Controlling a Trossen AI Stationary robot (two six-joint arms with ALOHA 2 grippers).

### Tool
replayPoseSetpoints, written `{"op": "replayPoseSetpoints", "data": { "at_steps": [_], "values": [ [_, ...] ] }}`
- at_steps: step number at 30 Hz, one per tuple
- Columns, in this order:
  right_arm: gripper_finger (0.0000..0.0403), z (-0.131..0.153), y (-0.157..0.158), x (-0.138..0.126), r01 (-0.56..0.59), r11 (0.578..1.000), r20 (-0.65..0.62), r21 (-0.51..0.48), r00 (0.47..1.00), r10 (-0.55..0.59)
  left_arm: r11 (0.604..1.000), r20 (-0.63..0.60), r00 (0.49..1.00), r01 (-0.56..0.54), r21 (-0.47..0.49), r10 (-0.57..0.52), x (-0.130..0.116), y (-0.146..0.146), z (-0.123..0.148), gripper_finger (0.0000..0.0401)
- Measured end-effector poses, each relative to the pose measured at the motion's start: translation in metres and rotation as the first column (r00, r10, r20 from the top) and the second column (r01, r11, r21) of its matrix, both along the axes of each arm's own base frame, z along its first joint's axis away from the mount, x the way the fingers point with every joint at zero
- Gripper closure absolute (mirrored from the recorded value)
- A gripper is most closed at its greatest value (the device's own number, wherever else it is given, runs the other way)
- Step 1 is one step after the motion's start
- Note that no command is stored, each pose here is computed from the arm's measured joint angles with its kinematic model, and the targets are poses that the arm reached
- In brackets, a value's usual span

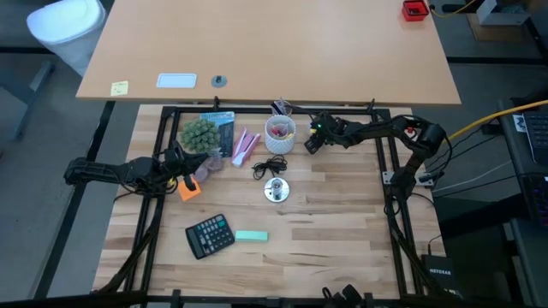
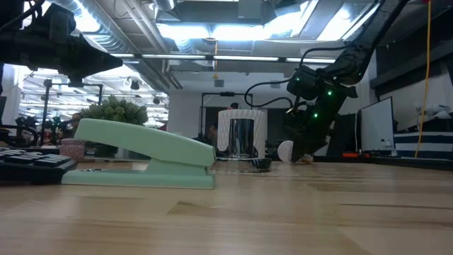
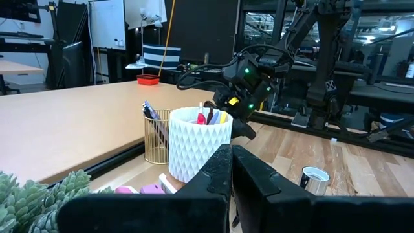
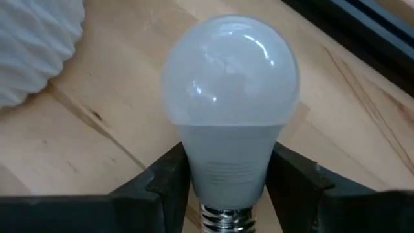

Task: Screw lightbulb
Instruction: Insert the lightbulb into the lamp

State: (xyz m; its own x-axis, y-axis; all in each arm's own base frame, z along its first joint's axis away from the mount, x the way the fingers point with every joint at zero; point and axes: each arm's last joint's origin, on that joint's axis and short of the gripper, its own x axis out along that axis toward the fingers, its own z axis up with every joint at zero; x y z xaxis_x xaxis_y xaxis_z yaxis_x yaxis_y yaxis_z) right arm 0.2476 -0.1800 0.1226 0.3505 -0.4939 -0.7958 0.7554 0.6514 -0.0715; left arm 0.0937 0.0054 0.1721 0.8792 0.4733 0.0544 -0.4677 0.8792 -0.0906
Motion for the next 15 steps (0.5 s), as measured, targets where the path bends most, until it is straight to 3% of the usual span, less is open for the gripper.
{"op": "replayPoseSetpoints", "data": {
  "at_steps": [15],
  "values": [
    [0.0201, 0.0008, 0.0005, 0.0011, -0.021, 1.000, 0.018, 0.022, 1.000, 0.021, 1.000, 0.000, 1.000, 0.000, 0.000, 0.000, 0.0000, 0.0000, 0.0000, 0.0397]
  ]
}}
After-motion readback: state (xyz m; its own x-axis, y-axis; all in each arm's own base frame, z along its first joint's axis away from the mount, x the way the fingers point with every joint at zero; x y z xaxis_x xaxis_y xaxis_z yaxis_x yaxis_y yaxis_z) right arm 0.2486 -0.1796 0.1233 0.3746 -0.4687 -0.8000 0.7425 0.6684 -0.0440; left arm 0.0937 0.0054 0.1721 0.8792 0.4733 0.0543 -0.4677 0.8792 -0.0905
